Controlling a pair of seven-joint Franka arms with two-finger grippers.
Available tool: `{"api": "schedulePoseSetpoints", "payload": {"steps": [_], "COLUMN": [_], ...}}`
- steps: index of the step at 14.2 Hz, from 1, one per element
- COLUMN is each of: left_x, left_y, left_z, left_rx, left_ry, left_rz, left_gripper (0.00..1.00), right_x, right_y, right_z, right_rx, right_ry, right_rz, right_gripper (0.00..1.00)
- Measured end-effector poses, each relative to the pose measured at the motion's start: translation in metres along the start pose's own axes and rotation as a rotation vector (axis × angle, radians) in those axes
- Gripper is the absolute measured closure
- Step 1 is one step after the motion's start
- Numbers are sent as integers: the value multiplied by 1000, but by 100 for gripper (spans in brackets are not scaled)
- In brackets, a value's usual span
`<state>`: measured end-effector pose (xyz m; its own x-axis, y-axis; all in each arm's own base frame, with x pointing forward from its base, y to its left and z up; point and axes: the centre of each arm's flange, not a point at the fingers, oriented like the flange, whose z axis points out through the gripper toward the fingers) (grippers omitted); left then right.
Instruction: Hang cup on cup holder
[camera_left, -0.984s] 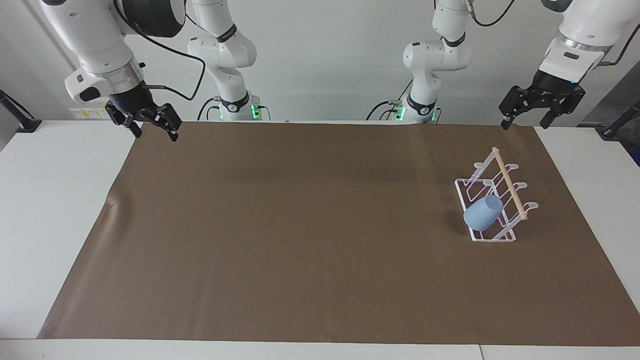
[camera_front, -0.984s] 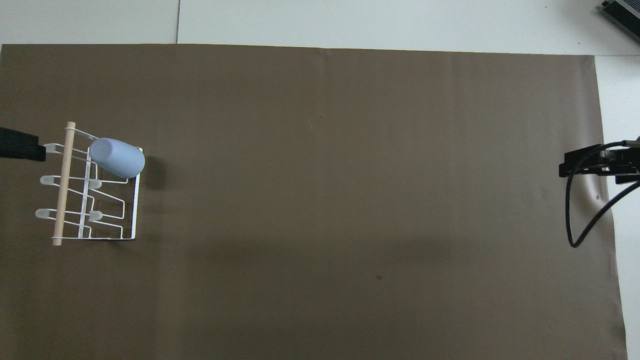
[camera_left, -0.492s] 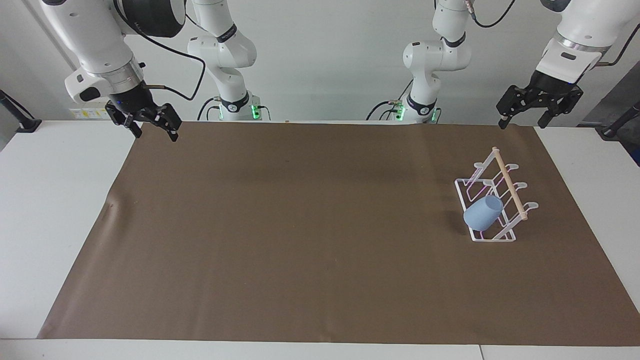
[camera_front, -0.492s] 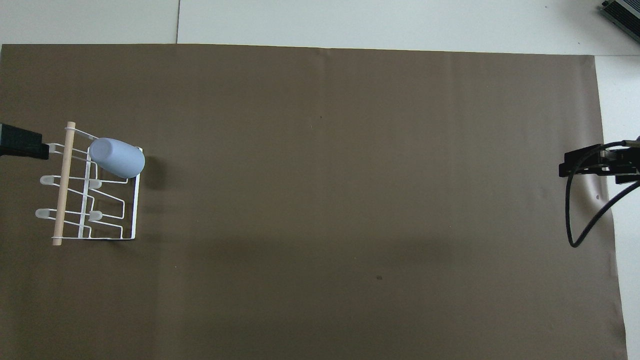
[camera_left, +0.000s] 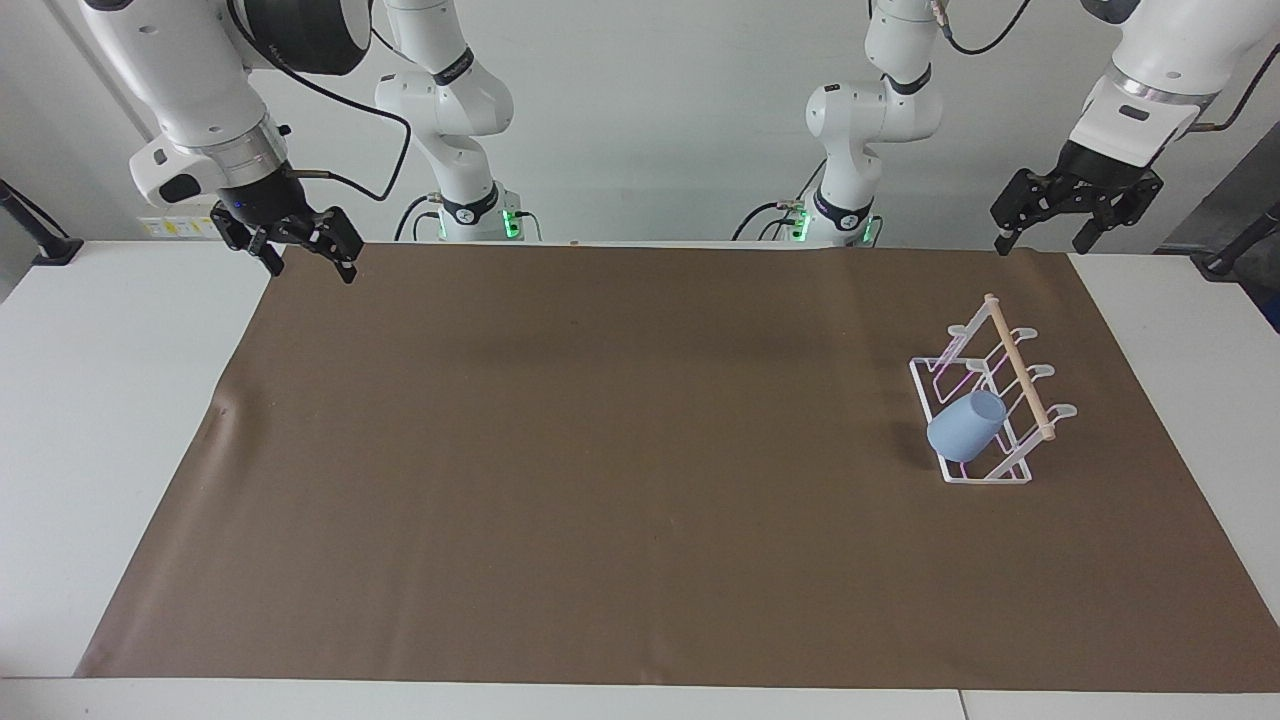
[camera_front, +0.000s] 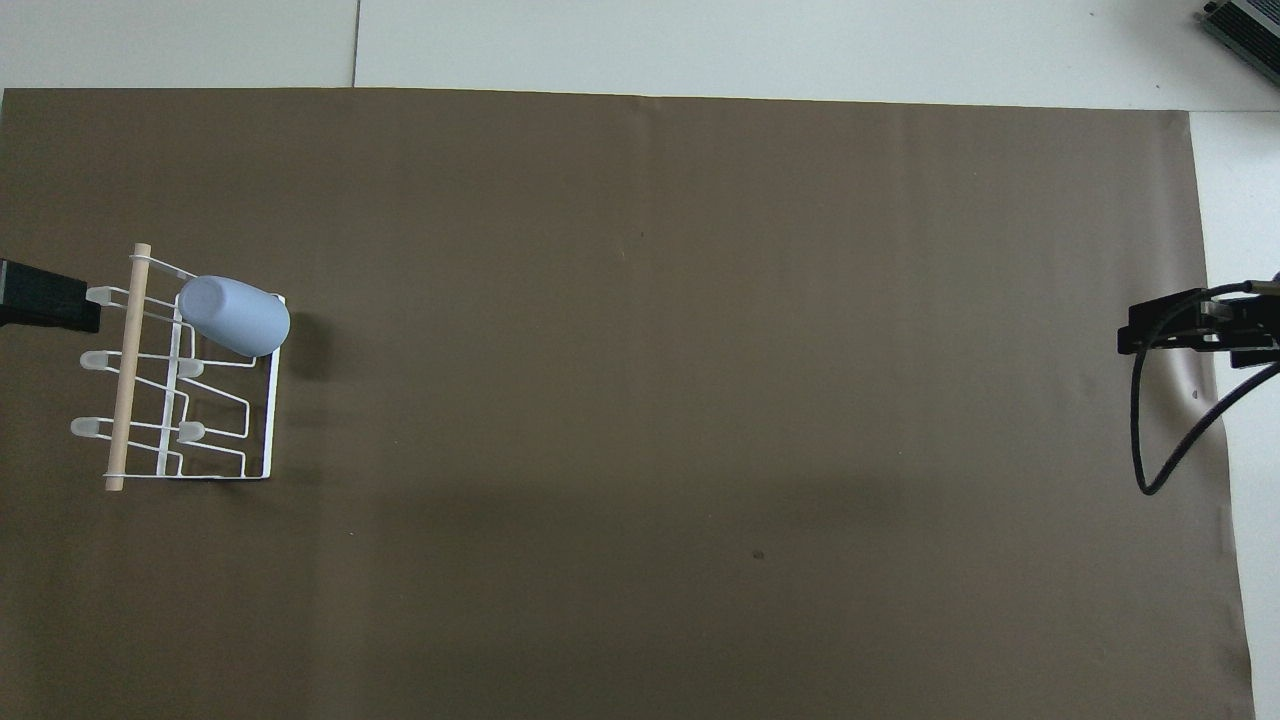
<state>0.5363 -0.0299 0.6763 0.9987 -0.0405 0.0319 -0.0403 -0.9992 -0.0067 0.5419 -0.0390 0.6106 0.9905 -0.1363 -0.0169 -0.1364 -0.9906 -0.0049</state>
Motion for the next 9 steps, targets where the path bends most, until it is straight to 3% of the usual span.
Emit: {"api": "schedulePoseSetpoints", "payload": {"steps": [9], "left_x": [0], "left_y": [0], "left_z": [0], "left_rx": [0], "left_ry": [-1], "left_rz": [80], "left_gripper": [0], "right_x": [0], "right_y": [0], "right_z": [0], "right_rx": [0], "right_ry": [0], "right_rz": [0], "right_gripper": [0]}}
